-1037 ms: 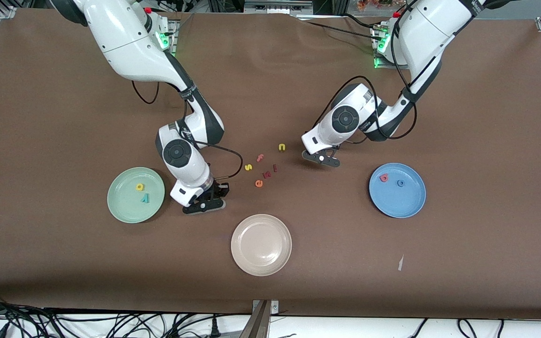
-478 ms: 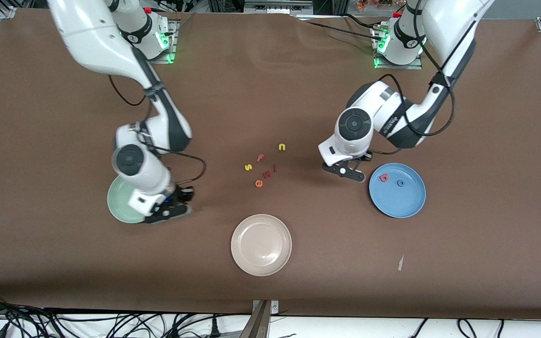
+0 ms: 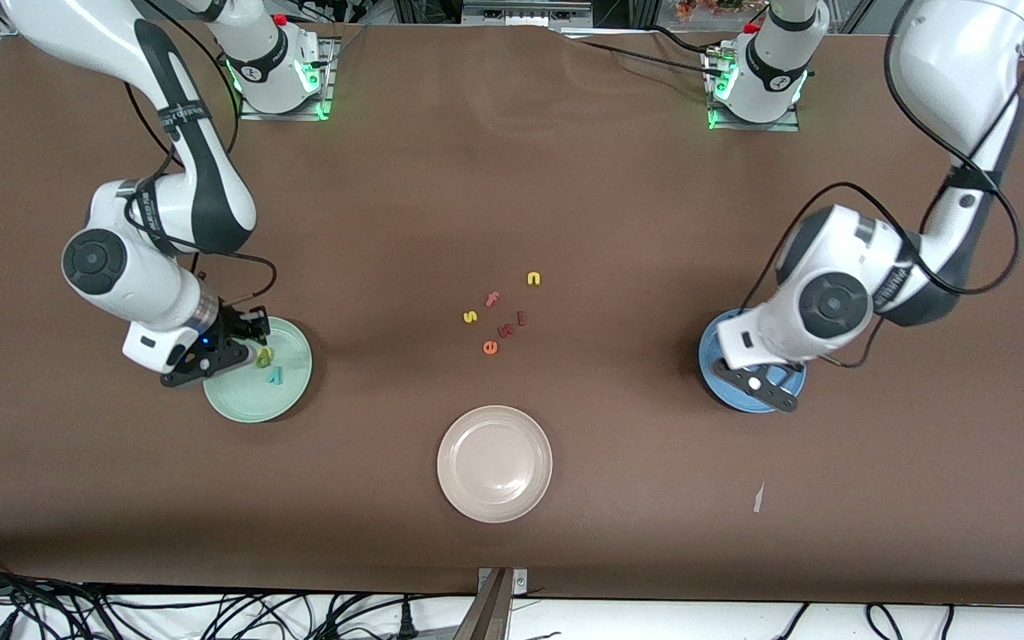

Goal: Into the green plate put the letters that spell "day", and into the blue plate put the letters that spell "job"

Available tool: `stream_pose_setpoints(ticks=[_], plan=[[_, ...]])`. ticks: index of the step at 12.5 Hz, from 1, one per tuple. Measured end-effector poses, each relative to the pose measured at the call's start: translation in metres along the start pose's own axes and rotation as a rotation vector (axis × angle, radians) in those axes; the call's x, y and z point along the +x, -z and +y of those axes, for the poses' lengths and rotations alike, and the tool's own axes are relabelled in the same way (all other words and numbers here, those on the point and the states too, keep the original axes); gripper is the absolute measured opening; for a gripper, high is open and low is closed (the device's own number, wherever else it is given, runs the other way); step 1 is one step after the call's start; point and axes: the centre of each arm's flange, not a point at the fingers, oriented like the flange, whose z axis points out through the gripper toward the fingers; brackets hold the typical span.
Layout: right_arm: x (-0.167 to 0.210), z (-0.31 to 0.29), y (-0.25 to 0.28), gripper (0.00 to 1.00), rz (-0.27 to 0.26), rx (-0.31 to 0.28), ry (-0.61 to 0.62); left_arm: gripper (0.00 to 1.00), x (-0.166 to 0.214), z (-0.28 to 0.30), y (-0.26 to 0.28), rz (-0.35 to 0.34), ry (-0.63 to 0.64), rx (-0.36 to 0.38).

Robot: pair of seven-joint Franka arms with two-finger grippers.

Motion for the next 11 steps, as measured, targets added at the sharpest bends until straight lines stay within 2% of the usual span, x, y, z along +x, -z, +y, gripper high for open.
stream_pose_setpoints(ticks=[2,4,5,6,11], plan=[[-0.015,-0.007,0.001,0.78,-0.008,0.005,0.002,0.11,0.014,-0.017,-0.034,0.026,0.002,-0.037],[-0.018,-0.011,0.022,0.99,0.009,0.004,-0.012,0.11,0.025,-0.015,-0.061,0.052,-0.002,-0.064],[-0.020,-0.011,0.039,1.00,0.013,0.005,-0.035,0.11,0.025,-0.015,-0.068,0.048,-0.002,-0.071],[-0.022,-0.012,0.061,1.00,0.008,0.008,-0.068,0.17,0.025,-0.015,-0.071,0.046,-0.001,-0.074],[-0.035,-0.017,0.210,1.00,-0.038,0.021,-0.183,0.71,0.024,-0.026,-0.062,0.062,0.015,-0.071]])
